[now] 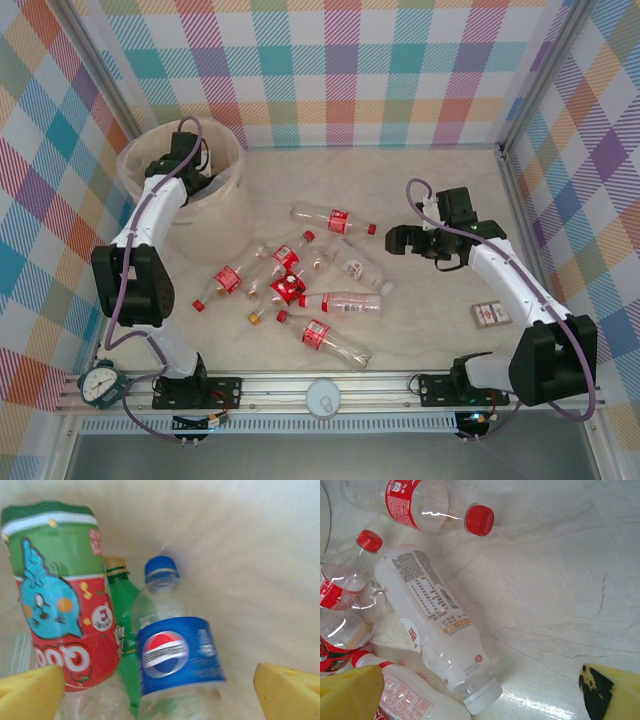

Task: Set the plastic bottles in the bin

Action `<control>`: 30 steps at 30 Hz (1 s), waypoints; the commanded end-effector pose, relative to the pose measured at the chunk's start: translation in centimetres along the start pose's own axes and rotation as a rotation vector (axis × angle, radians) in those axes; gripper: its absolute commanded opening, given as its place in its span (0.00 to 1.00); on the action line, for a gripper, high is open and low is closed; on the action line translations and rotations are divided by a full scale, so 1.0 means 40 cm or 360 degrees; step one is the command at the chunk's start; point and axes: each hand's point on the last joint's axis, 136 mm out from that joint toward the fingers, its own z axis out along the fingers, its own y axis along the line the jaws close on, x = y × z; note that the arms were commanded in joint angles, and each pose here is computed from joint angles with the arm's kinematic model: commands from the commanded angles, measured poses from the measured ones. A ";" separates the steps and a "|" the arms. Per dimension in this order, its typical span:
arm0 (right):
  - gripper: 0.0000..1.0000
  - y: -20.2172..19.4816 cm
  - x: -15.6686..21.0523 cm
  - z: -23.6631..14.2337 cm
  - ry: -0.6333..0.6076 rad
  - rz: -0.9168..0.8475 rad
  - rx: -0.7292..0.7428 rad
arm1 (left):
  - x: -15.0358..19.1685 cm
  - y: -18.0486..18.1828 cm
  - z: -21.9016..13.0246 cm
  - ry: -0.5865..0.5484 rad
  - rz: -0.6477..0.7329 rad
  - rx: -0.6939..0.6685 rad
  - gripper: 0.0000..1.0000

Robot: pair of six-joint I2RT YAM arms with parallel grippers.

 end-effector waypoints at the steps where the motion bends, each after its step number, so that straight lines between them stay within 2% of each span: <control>1: 1.00 0.012 0.012 -0.009 0.0035 -0.0068 -0.0025 | -0.029 -0.020 -0.040 -0.0048 0.0025 0.0024 0.98; 14: 0.98 0.056 -0.014 0.015 0.0112 -0.0318 -0.0056 | -0.110 0.012 -0.240 -0.0247 0.0143 -0.0166 1.00; 19: 0.95 0.074 0.027 0.041 0.0260 -0.0476 0.0025 | -0.112 0.033 -0.341 -0.0338 0.0142 -0.0252 1.00; 24: 0.93 0.066 0.094 0.069 0.0418 -0.0550 0.0117 | -0.101 0.073 -0.491 -0.0473 0.0156 -0.0426 1.00; 26: 0.93 0.072 0.124 0.085 0.0479 -0.0568 0.0119 | -0.087 0.058 -0.538 -0.0524 0.0122 -0.0365 1.00; 30: 0.94 0.052 0.159 0.123 0.0575 -0.0564 0.0186 | -0.023 -0.021 -0.586 -0.0563 0.0017 -0.0023 1.00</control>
